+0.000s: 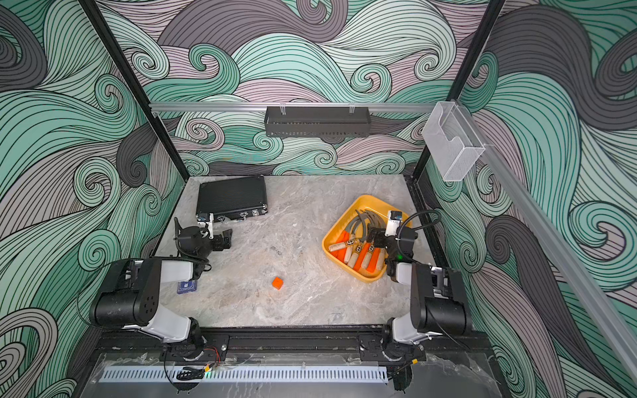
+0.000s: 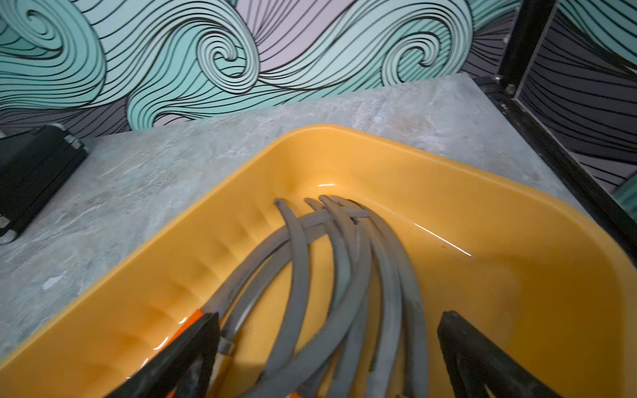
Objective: Put small sickles into storage boxes
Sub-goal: Reset both arms
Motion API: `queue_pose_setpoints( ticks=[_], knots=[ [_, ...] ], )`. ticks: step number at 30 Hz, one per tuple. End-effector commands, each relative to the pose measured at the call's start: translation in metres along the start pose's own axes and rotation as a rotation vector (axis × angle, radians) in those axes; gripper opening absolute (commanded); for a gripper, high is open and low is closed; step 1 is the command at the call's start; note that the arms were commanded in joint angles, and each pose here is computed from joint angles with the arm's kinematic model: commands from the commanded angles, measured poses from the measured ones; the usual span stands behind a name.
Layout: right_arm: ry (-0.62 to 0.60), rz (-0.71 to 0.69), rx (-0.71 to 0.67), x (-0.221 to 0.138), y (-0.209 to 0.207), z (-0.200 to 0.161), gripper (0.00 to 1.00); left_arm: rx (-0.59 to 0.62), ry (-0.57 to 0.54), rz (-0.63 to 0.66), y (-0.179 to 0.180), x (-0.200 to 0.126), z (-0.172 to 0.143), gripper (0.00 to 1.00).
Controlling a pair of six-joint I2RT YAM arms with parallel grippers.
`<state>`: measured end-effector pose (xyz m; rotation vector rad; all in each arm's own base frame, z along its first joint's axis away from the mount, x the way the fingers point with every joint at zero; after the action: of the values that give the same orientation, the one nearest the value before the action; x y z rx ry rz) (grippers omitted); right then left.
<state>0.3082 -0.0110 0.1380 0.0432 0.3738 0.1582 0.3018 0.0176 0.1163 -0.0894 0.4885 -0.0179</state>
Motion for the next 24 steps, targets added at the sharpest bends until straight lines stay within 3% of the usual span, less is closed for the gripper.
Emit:
queue_pose_setpoints(
  ticks=[1, 6, 10, 17, 24],
  knots=[
    [0.016, 0.051, -0.104, 0.006, 0.016, 0.003, 1.00, -0.006, -0.036, -0.009, 0.001, 0.001, 0.015, 0.99],
    [-0.002, 0.041, -0.115, 0.003, 0.018, 0.001, 1.00, -0.006, -0.034, -0.009, 0.001, 0.001, 0.015, 0.99],
    [-0.151, 0.041, -0.156, -0.013, 0.024, -0.019, 0.99, -0.006, -0.038, -0.009, 0.001, 0.001, 0.015, 0.99],
    [-0.030, 0.000, -0.116, 0.002, 0.017, -0.011, 0.99, -0.006, -0.035, -0.010, 0.001, 0.001, 0.014, 0.98],
    [-0.042, -0.031, -0.104, 0.002, 0.015, -0.011, 0.99, -0.005, -0.037, -0.009, 0.001, 0.001, 0.015, 0.98]
  ],
)
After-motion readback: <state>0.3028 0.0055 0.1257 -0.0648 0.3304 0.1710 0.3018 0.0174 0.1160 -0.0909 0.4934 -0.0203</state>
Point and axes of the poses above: each gripper's point midway between its finger pads, its own x axis out along the fingers, its own y axis along the line the jaws close on, z = x × y, the point moved 10 cm from there along -x, back along the fingers, and after that the axes turned 3 degrees about -x, right-handed, at the moved point
